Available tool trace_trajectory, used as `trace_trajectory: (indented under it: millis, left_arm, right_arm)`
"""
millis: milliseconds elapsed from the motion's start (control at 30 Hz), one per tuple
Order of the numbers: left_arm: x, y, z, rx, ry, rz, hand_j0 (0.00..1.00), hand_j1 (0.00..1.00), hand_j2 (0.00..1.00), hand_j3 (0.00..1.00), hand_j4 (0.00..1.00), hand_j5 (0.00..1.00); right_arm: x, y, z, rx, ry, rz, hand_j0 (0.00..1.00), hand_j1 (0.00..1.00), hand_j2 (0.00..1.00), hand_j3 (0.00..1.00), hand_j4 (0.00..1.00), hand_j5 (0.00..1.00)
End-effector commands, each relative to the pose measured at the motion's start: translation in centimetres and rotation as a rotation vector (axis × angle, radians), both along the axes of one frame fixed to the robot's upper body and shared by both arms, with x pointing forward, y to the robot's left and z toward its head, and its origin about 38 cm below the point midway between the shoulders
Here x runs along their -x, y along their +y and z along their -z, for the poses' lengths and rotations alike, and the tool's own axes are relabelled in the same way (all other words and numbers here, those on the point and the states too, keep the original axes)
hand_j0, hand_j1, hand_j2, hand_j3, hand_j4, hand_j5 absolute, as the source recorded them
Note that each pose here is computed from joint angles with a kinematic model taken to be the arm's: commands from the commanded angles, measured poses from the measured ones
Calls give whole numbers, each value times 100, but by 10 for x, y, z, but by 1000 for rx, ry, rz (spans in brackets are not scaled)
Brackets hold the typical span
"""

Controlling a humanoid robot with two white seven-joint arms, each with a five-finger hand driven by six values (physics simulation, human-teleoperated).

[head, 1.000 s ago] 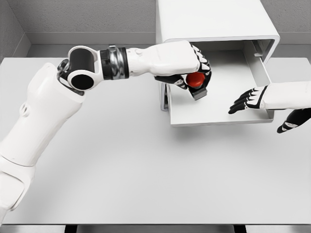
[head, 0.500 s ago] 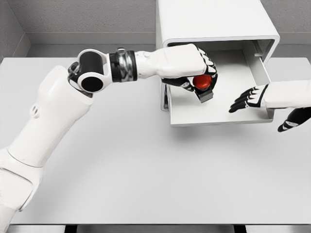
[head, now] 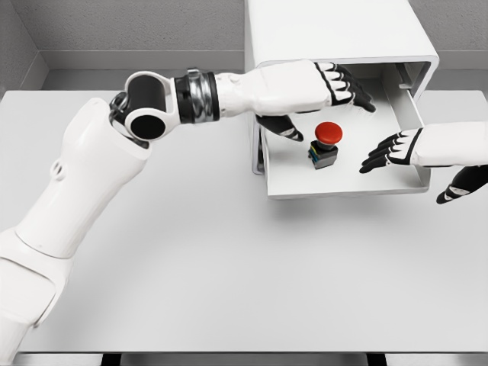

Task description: Slide open multi-storey tabletop storage cabinets and put open load switch and slide close multi-storey tabletop storage cabinets

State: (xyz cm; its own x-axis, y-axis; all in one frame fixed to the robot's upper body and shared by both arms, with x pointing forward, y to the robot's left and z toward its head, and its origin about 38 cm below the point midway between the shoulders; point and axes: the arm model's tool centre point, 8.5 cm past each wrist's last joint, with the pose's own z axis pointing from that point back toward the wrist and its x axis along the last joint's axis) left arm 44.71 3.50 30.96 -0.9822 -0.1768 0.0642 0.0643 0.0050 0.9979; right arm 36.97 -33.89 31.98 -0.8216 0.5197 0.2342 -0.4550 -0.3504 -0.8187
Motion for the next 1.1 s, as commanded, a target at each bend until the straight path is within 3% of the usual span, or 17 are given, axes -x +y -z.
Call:
trace_trajectory:
  millis: [0, 133, 167, 233, 333, 467, 567, 1067]
  left_arm:
    - [9, 3, -13, 75, 33, 53, 100, 100, 100, 100, 100, 100]
    - [38, 36, -38, 115, 28, 149, 100, 100, 100, 100, 100, 100]
    - [45, 47, -40, 113, 47, 170, 100, 100, 100, 100, 100, 100]
    - [65, 93, -25, 46, 161, 196, 100, 100, 100, 100, 100, 100]
    - [71, 196, -13, -29, 293, -1, 100, 100, 100, 100, 100, 100]
    - [72, 243, -14, -117, 294, -130, 100, 100, 100, 100, 100, 100]
    - [65, 253, -7, -118, 314, -170, 100, 100, 100, 100, 100, 100]
    - [66, 248, -3, -111, 321, -157, 100, 100, 100, 100, 100, 100]
  right_arm:
    - [0, 0, -1, -6, 2, 3, 100, 100, 100, 100, 100, 100]
    - [0, 0, -1, -7, 3, 3, 100, 100, 100, 100, 100, 100]
    - [0, 1, -1, -7, 3, 2, 100, 100, 100, 100, 100, 100]
    - [0, 2, 1, -7, 5, -1, 100, 100, 100, 100, 100, 100]
    - [0, 3, 4, -7, 13, -4, 100, 100, 100, 100, 100, 100]
    - [0, 4, 6, -8, 18, -8, 100, 100, 100, 100, 100, 100]
    - [-1, 4, 6, -8, 18, -6, 100, 100, 100, 100, 100, 100]
    - [-5, 15, 2, -31, 0, -29, 100, 100, 100, 100, 100, 100]
